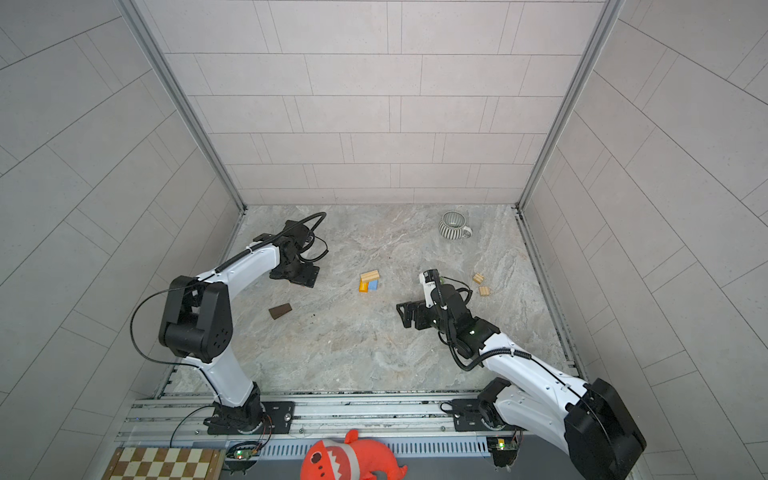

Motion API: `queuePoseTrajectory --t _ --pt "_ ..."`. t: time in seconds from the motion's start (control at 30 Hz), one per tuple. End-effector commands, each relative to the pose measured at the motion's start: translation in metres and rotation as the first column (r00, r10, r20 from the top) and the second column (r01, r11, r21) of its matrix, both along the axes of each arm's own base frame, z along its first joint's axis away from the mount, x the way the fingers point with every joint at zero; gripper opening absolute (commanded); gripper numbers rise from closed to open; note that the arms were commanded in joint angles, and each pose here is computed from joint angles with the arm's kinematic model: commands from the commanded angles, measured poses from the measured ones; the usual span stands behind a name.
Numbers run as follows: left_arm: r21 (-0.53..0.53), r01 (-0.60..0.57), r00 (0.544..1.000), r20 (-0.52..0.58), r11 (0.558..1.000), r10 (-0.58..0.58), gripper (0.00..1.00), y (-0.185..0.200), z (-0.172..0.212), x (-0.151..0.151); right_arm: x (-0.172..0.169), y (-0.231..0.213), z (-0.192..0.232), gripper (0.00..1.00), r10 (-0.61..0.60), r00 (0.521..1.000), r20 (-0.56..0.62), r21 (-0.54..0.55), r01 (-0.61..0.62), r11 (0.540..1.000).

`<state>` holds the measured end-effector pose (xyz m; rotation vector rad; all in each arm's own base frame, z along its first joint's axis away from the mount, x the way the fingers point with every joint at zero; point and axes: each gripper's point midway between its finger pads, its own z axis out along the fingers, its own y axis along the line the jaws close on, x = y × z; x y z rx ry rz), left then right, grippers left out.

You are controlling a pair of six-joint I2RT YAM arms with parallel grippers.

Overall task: Build the wood block tower
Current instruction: 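Withdraw right gripper while left gripper moves over the red-orange block, then lower left gripper onto the red-orange block and close it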

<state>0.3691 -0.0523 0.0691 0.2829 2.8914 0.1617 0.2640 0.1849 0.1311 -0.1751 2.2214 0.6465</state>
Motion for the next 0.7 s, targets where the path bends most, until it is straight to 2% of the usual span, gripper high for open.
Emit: queuePoseTrajectory --t 0.0,0.23,0.67 --pt "0.004 0.023 1.0 -0.019 1.0 -0.023 0.91 0.005 -0.013 0.002 0.001 0.004 0.013 1.0 0.005 0.999 0.032 0.048 -0.007 0.999" --pt "0.002 0.04 0.999 -0.03 0.999 -0.04 0.91 0.005 -0.024 0.016 0.002 0.006 0.008 1.0 0.011 1.0 0.016 0.051 -0.012 0.999" --pt "-0.105 -0.011 0.999 -0.048 0.994 0.006 0.9 0.02 -0.038 0.033 0.003 0.009 -0.001 1.0 0.014 1.0 -0.008 0.05 -0.014 0.999"
